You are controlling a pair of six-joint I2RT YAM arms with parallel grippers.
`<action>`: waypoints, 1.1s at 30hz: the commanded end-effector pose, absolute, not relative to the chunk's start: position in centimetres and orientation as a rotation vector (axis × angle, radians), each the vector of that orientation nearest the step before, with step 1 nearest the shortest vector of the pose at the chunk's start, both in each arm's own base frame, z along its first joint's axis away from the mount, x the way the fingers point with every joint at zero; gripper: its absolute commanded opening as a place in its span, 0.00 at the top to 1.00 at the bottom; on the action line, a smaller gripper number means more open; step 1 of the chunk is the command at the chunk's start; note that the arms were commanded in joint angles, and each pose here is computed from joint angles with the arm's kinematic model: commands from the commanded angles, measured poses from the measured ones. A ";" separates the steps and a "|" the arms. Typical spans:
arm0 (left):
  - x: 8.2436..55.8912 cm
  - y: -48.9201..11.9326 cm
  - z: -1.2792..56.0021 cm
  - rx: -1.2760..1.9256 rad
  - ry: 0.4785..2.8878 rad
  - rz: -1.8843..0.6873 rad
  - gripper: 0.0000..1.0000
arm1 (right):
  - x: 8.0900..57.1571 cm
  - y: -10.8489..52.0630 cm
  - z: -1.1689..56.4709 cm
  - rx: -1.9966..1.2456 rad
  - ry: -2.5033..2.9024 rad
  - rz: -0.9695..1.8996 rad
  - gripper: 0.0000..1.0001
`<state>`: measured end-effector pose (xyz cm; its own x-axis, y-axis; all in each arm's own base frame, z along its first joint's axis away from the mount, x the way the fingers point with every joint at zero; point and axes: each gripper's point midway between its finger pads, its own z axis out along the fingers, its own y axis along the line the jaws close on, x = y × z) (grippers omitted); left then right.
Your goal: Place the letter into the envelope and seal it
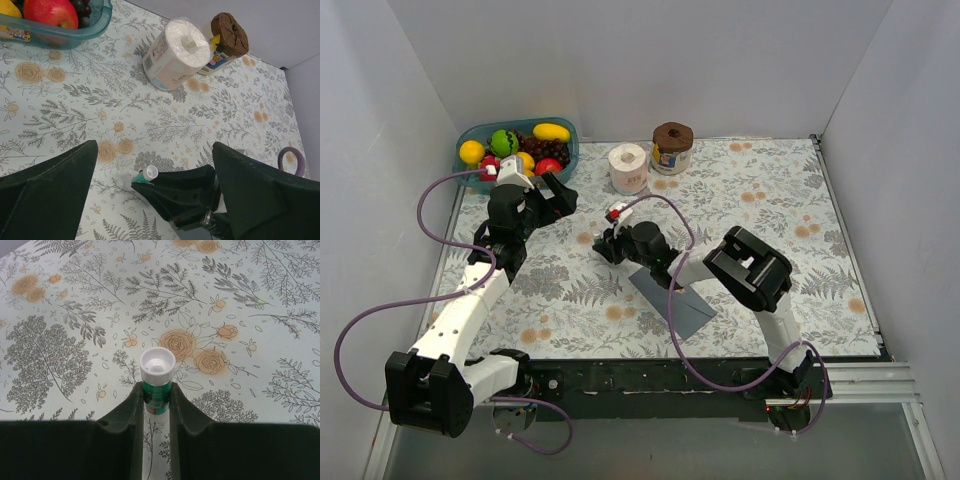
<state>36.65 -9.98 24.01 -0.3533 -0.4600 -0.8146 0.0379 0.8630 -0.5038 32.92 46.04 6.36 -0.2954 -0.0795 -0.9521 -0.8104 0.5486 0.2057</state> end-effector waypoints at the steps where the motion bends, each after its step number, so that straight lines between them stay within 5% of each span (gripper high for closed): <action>1: 36.5 -10.2 23.9 -0.299 1.867 -0.539 0.02 | 30.9 45.1 4.3 -0.829 1.731 0.799 0.99; 33: 36.4 -10.6 23.8 -0.290 1.865 -0.562 0.02 | 28.0 41.0 -1.6 -0.819 1.781 0.602 0.99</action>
